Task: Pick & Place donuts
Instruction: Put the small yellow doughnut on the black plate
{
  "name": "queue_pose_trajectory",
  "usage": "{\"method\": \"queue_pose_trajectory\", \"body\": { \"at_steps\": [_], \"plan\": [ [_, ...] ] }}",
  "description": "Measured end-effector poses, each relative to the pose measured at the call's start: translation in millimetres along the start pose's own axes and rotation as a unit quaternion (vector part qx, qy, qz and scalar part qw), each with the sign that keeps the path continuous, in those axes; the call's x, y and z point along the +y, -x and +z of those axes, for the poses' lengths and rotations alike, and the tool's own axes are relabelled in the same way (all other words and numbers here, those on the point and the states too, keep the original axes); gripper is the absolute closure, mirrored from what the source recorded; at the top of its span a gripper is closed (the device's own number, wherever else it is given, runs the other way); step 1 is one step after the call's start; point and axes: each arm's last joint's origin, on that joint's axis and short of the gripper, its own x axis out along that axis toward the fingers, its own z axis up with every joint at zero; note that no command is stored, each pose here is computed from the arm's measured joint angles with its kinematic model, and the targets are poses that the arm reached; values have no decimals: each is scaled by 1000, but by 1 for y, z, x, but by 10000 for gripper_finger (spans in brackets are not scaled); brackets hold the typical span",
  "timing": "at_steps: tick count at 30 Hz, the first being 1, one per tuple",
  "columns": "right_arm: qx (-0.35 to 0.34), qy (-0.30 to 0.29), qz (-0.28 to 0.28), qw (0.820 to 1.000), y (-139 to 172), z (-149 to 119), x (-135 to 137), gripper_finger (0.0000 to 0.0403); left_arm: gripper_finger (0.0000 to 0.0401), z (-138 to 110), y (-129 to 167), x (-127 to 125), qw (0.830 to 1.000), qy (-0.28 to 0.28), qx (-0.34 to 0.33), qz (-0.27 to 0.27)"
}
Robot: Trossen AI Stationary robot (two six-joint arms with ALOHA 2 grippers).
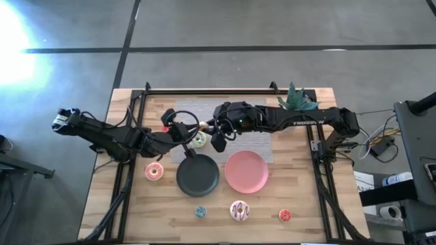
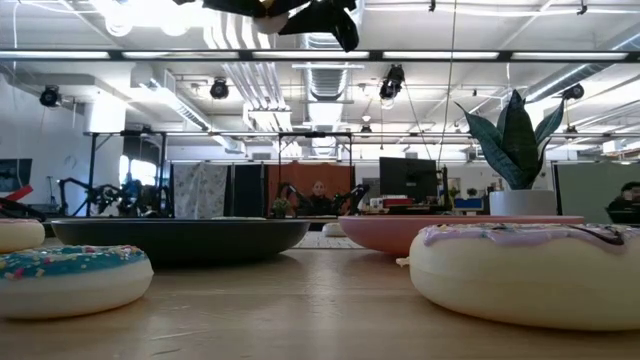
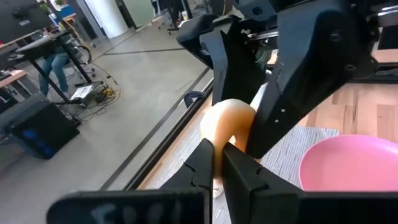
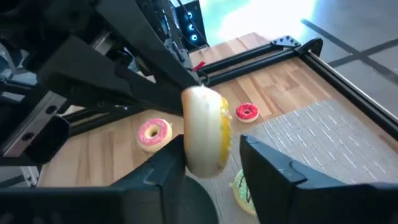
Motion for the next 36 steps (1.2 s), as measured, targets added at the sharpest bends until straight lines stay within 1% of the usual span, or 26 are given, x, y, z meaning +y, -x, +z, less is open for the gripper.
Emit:
{"method": "queue_pose_trajectory", "body": {
  "at_steps": [6, 8, 11, 15, 19, 23, 26, 28, 31, 33, 36],
  "plan": [
    [5, 3, -2, 1000, -1, -3, -1, 338, 396, -1, -2, -2, 1000, 3, 2, -2],
    [11, 5, -4, 1000, -2, -5, -2, 360, 383, -1, -2, -2, 1000, 3, 4, -6],
    [18, 12, -9, 1000, -3, -9, -3, 386, 352, -3, -1, -1, 1000, 18, 12, -7],
    [18, 30, -13, 999, -3, -9, -4, 388, 303, -12, 2, 3, 997, 61, 48, 0],
    [25, 63, -16, 998, -4, -12, -3, 388, 271, -21, 13, 14, 993, 70, 90, 10],
    [66, 130, 26, 989, -13, -26, 4, 389, 264, -23, 31, 30, 988, 113, 107, -4],
    [121, 167, 49, 977, -32, -50, 13, 389, 263, -23, 43, 42, 982, 149, 116, -29],
    [153, 182, 56, 970, -46, -68, 18, 389, 263, -25, 49, 49, 977, 176, 117, -41],
    [164, 179, 60, 968, -64, -83, 23, 390, 263, -30, 56, 55, 968, 214, 121, -47],
    [161, 190, 62, 967, -73, -89, 23, 390, 263, -36, 58, 58, 965, 228, 122, -50],
    [186, 217, 60, 956, -88, -105, 20, 390, 263, -47, 59, 59, 960, 243, 130, -48]
  ]
}}
